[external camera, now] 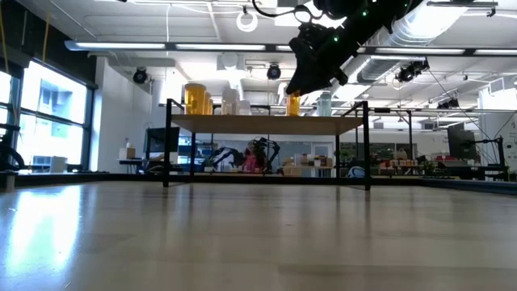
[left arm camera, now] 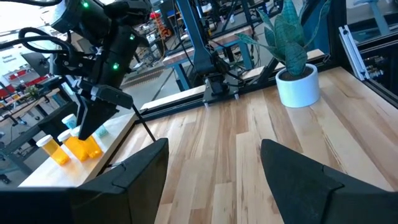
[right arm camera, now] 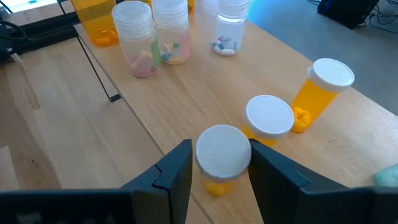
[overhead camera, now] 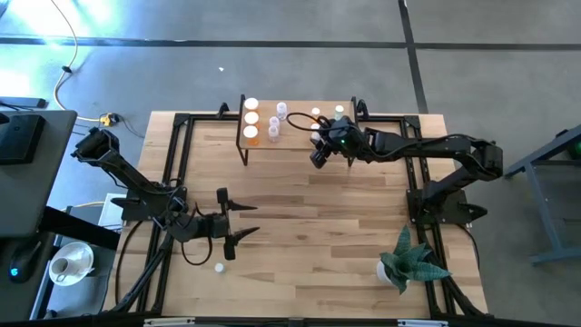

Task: Pick and place medicine bottles onto shelf by color
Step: Put the small orange pill bottle on the shelf aligned with the other small orange pill bottle, then adjust the transparent pill bottle on the shelf

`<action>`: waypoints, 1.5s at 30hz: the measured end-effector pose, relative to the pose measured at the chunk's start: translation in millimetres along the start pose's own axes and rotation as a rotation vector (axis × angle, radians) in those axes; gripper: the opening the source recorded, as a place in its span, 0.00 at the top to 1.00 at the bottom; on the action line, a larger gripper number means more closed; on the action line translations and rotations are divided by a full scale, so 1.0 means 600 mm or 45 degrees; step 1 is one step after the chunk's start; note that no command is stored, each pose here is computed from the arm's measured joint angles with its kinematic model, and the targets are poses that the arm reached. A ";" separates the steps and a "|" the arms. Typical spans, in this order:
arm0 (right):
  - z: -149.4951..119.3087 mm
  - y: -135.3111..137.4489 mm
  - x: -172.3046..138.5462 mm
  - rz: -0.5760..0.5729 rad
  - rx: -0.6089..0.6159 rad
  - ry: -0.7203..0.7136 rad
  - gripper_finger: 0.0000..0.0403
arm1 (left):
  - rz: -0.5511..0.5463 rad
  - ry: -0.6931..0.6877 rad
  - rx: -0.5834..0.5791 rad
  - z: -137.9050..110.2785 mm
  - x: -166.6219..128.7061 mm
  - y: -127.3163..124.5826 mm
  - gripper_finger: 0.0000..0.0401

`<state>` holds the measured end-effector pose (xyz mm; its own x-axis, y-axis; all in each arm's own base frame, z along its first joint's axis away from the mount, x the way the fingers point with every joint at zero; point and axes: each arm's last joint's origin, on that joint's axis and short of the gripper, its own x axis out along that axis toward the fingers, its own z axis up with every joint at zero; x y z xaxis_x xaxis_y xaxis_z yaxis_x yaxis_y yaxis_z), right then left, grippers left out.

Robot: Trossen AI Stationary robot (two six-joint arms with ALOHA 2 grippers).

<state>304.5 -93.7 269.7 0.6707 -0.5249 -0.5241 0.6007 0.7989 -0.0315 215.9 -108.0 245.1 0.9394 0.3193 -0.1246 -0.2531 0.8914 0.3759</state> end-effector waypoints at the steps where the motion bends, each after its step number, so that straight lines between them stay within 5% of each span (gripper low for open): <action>1: 0.000 0.000 0.000 -0.006 0.000 -0.003 0.64 | 0.000 0.000 0.000 0.000 0.000 0.000 0.39; 23: 0.059 0.000 -0.028 -0.022 0.011 -0.033 0.62 | -0.001 0.003 0.003 0.000 0.000 0.000 0.39; 34: 0.086 0.023 -0.044 0.238 0.071 -0.102 0.62 | 0.008 0.071 -0.024 -0.012 0.005 0.003 0.39; 45: 0.185 0.028 -0.090 0.277 0.048 -0.346 0.62 | -0.035 0.267 -0.182 -0.041 0.035 0.084 0.39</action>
<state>326.6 -84.6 392.1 0.8731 -0.4064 -0.2694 0.4431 0.8919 0.0906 216.9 -48.4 238.8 0.8818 0.3409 -0.3260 -0.2724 0.9323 0.2380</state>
